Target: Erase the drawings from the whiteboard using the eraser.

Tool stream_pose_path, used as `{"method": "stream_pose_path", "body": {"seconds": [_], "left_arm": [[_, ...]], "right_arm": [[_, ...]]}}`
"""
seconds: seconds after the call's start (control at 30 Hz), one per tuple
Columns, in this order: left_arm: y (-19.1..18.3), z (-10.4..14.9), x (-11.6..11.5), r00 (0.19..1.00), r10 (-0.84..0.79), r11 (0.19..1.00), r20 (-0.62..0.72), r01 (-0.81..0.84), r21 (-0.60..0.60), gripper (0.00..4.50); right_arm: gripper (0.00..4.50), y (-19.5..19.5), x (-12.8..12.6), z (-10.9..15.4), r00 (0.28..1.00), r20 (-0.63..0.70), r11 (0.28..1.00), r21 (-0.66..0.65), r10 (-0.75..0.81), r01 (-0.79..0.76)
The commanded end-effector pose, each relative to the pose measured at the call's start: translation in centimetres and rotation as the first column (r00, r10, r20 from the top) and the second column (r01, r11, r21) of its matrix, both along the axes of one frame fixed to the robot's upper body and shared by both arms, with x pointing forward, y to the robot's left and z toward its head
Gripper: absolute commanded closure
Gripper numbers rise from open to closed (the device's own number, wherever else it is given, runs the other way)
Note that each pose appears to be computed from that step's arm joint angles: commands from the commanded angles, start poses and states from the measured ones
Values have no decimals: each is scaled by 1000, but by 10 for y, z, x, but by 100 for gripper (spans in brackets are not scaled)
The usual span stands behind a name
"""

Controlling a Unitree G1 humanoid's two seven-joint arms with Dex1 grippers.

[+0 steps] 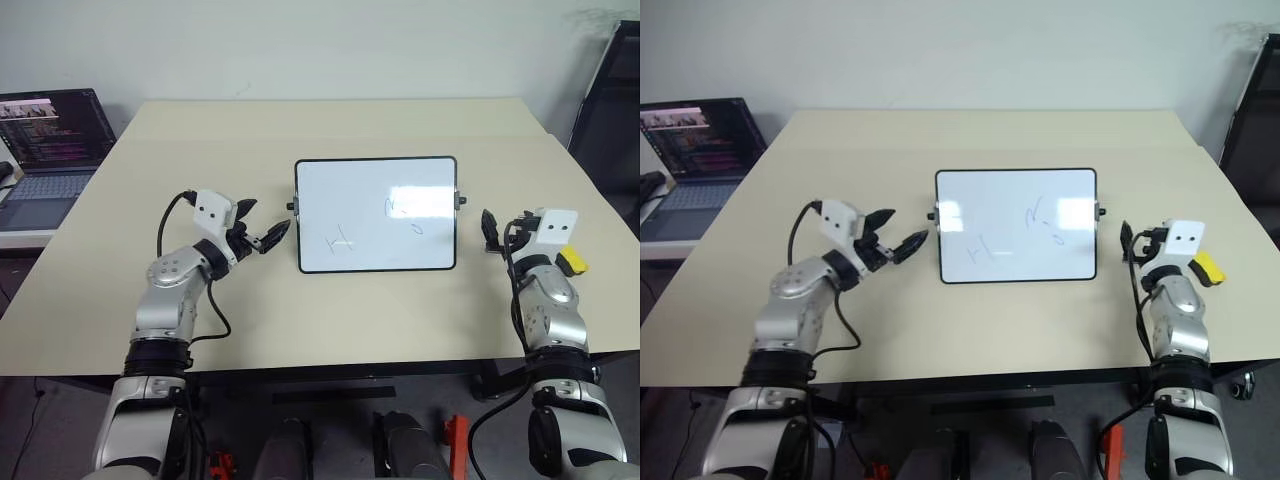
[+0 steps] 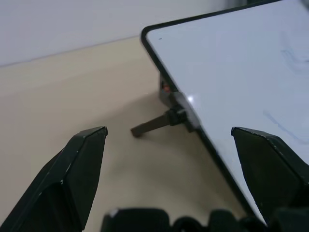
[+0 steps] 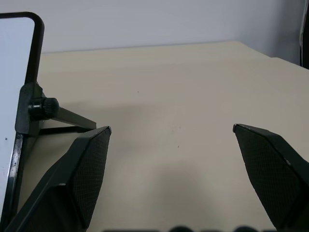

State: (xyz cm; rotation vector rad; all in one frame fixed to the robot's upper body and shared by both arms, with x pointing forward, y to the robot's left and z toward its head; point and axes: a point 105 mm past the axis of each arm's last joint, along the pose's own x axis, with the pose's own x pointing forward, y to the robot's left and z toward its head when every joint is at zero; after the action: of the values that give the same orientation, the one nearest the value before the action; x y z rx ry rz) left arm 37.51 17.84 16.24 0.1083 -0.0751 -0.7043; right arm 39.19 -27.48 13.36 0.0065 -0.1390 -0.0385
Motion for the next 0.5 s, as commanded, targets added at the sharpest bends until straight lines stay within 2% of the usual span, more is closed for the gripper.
{"method": "stream_pose_path", "body": {"seconds": [0.03,0.2,0.3,0.37,0.5], "left_arm": [[-32,25,-29,962,-273,962,-21,273,-25,0],[-75,29,-52,873,-482,876,-77,480,-34,0],[-100,21,-57,833,-542,839,-110,545,-8,0],[-115,16,-59,801,-586,808,-121,589,-13,0],[-144,5,-66,732,-667,738,-136,674,7,0]], "right_arm": [[7,-15,-9,22,998,62,1000,-8,-23,24],[7,-20,-16,27,999,54,1000,-26,-4,5],[7,-15,-21,26,996,-6,995,-29,91,-91],[7,-12,-26,30,985,-55,983,-77,161,-165],[7,-41,-31,48,984,-98,985,-74,149,-157]]}}
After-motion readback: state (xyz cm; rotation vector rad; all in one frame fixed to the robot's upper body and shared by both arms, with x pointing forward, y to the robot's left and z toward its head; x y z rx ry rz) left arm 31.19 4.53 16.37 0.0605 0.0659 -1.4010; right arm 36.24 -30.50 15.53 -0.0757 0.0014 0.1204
